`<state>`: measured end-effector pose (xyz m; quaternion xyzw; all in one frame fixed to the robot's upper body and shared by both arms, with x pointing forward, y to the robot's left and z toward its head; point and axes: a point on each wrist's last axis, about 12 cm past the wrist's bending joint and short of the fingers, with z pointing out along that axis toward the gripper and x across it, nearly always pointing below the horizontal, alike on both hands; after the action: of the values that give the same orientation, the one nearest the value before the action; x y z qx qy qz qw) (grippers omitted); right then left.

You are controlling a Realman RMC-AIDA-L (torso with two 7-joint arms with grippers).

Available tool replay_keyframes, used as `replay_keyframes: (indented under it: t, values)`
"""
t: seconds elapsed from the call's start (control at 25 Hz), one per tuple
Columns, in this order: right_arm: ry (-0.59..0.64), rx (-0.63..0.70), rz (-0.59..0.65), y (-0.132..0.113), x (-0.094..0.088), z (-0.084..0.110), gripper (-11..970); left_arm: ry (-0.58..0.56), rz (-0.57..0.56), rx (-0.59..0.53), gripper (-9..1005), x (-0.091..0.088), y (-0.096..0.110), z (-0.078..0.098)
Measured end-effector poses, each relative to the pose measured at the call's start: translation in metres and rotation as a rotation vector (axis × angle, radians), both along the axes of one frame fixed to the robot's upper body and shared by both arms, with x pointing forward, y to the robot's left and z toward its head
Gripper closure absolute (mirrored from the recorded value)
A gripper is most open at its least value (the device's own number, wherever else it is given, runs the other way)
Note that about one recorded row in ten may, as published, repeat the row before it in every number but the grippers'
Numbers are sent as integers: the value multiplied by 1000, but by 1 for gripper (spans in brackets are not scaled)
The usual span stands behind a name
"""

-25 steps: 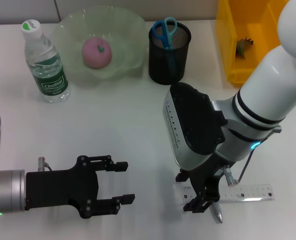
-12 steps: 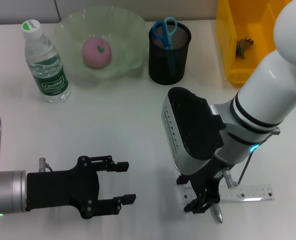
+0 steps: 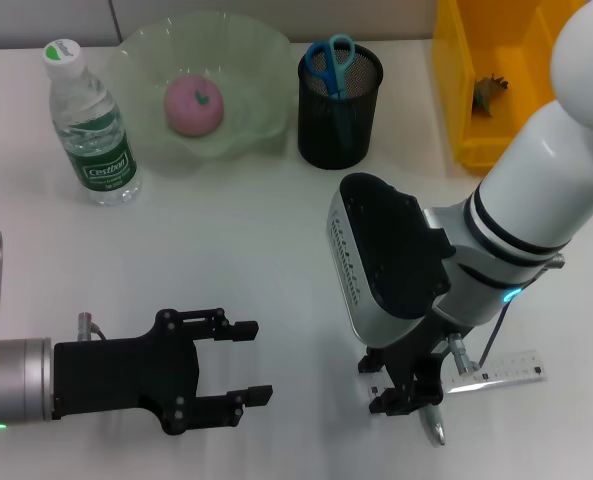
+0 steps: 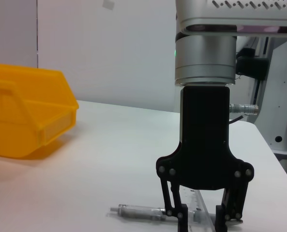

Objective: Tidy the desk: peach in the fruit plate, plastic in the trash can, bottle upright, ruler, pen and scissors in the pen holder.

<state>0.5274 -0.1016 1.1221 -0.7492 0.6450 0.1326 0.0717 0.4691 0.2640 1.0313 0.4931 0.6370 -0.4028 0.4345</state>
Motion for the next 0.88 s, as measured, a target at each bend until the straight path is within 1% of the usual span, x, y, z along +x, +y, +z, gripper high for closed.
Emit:
replay_keyframes:
  t: [0.24, 0.28, 0.32, 0.36, 0.44, 0.48, 0.52, 0.56, 0.6, 0.64, 0.68, 0.72, 0.88]
  values:
    - [4, 0, -5, -2, 1, 4, 583, -1, -1, 0, 320, 1, 0, 0]
    - [17, 14, -36, -6, 6, 13, 583, -1, 0, -1, 320, 1, 0, 1]
    - [17, 14, -36, -6, 6, 13, 583, -1, 1, -2, 320, 1, 0, 1]
    - [23, 26, -53, -9, 9, 19, 583, -1, 1, -3, 320, 1, 0, 1]
    - [39, 67, -95, -17, 15, 34, 583, -2, 6, -7, 320, 1, 0, 1]
    - [37, 114, -141, -26, 23, 49, 583, -2, 9, -11, 320, 1, 0, 2]
    - [37, 114, -141, -26, 23, 49, 583, -2, 9, -11, 320, 1, 0, 2]
    - [33, 160, -189, -36, 30, 62, 583, -2, 9, -11, 320, 1, 0, 2]
    - [33, 160, -189, -36, 30, 62, 583, -2, 9, -12, 320, 1, 0, 2]
    - [29, 187, -217, -41, 33, 68, 583, -2, 10, -12, 321, 1, 0, 2]
    - [25, 250, -273, -52, 40, 77, 583, -2, 10, -13, 321, 1, 0, 2]
    - [25, 250, -273, -52, 40, 77, 583, -2, 11, -14, 321, 1, 0, 2]
    - [38, 425, -371, -73, 51, 88, 583, 3, 15, -35, 321, 0, -2, 2]
